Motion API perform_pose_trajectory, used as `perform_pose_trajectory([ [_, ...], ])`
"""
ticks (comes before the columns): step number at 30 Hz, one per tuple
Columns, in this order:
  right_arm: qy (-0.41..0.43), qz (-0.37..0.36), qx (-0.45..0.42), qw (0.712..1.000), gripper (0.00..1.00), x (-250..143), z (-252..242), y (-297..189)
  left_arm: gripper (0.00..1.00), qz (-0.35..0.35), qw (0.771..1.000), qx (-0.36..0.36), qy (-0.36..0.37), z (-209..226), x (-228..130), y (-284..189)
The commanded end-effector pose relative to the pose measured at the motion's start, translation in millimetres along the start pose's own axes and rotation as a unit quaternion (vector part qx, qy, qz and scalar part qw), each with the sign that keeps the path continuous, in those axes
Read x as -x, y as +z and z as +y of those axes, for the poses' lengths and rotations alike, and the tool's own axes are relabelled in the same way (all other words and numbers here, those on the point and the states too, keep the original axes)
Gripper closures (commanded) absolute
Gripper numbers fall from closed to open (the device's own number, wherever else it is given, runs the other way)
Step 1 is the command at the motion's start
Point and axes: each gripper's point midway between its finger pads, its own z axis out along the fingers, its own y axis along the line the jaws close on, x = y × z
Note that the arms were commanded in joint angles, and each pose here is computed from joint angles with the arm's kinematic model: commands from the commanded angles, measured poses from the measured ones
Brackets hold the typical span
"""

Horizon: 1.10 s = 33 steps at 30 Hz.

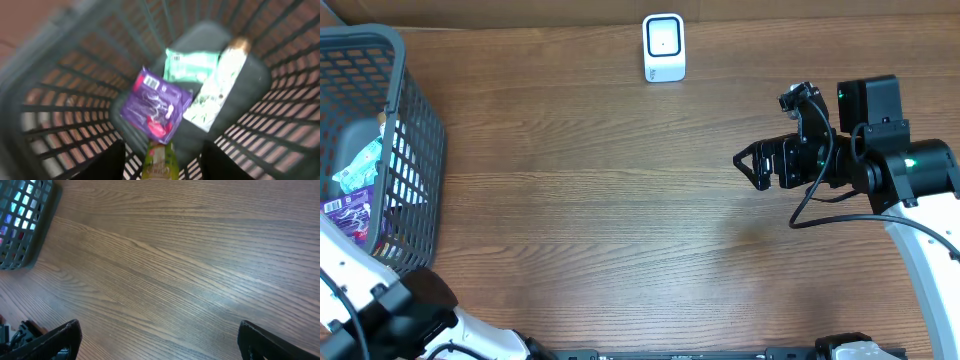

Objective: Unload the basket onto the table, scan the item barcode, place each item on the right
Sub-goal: 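Lift the purple box out and place it on the table centre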

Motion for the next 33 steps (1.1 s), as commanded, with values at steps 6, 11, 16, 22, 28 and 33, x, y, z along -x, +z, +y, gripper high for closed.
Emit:
perform_pose_trajectory([
  [6,-0.014,-0.021,0.001,1.000,0.00,12,5,-7,0.56,0.131,0.989,0.000,0.060,-19,-71,121],
  [11,-0.018,-0.027,0.001,0.999,0.00,15,5,-7,0.20,0.160,0.984,0.024,0.071,-15,-108,162],
  [16,-0.019,-0.027,-0.001,0.999,0.00,15,4,-7,0.15,0.168,0.977,0.014,0.130,-16,-129,186],
  [22,-0.018,-0.028,-0.014,0.999,0.00,16,0,-7,0.17,0.146,0.977,0.014,0.154,-17,-122,194],
  [28,-0.018,-0.027,-0.014,0.999,0.00,15,0,-7,0.16,0.151,0.975,0.030,0.163,-14,-124,212],
  [33,-0.017,-0.026,-0.014,0.999,0.00,15,0,-7,0.37,0.200,0.964,0.028,0.173,-16,-150,234],
])
